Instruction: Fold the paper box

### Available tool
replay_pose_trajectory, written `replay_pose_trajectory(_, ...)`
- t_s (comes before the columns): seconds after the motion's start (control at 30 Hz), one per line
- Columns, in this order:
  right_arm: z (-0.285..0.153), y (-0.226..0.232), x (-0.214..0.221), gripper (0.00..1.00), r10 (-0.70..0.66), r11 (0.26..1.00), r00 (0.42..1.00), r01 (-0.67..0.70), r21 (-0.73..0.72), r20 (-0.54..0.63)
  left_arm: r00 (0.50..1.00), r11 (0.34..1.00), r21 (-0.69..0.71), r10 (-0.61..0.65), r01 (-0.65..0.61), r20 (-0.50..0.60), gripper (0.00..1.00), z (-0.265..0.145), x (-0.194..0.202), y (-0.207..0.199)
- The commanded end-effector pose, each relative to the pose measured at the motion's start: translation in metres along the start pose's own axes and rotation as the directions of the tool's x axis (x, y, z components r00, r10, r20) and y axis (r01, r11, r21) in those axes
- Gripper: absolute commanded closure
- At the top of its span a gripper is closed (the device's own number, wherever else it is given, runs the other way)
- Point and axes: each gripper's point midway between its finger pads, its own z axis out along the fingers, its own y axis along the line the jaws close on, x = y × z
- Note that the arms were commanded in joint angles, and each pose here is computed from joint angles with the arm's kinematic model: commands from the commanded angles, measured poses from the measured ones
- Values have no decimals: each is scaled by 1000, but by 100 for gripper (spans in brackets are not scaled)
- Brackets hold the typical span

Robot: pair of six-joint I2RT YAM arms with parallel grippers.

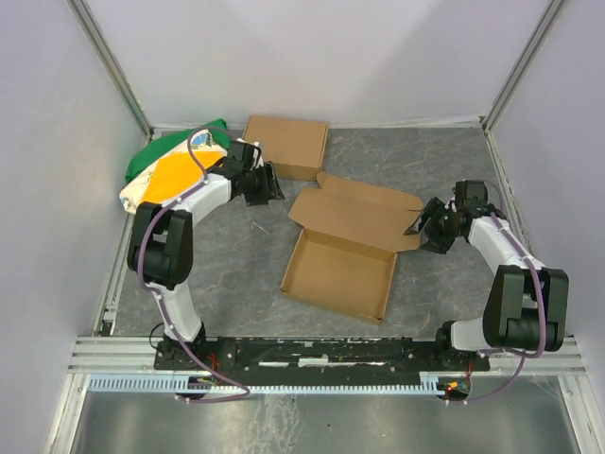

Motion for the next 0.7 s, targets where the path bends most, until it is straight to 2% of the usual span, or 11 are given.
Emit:
replay_pose_trajectory(0.0,5,21,-15,32,-41,993,998,46,-110,43,998,994,98,53,-57,40,38,2,-16,-27)
replay_pose_trajectory(0.27,22,31,-14,40,-90,990,996,87,-108,-21,997,989,127,73,-75,20,41,10,-10,-36)
replay_pose_trajectory(0.53,27,42,-14,48,-143,988,990,143,-65,-4,995,981,169,95,-96,16,42,15,-3,-48)
replay_pose_trajectory(0.67,27,45,-17,58,-168,985,986,168,-49,3,994,976,188,110,-107,-2,42,20,5,-56)
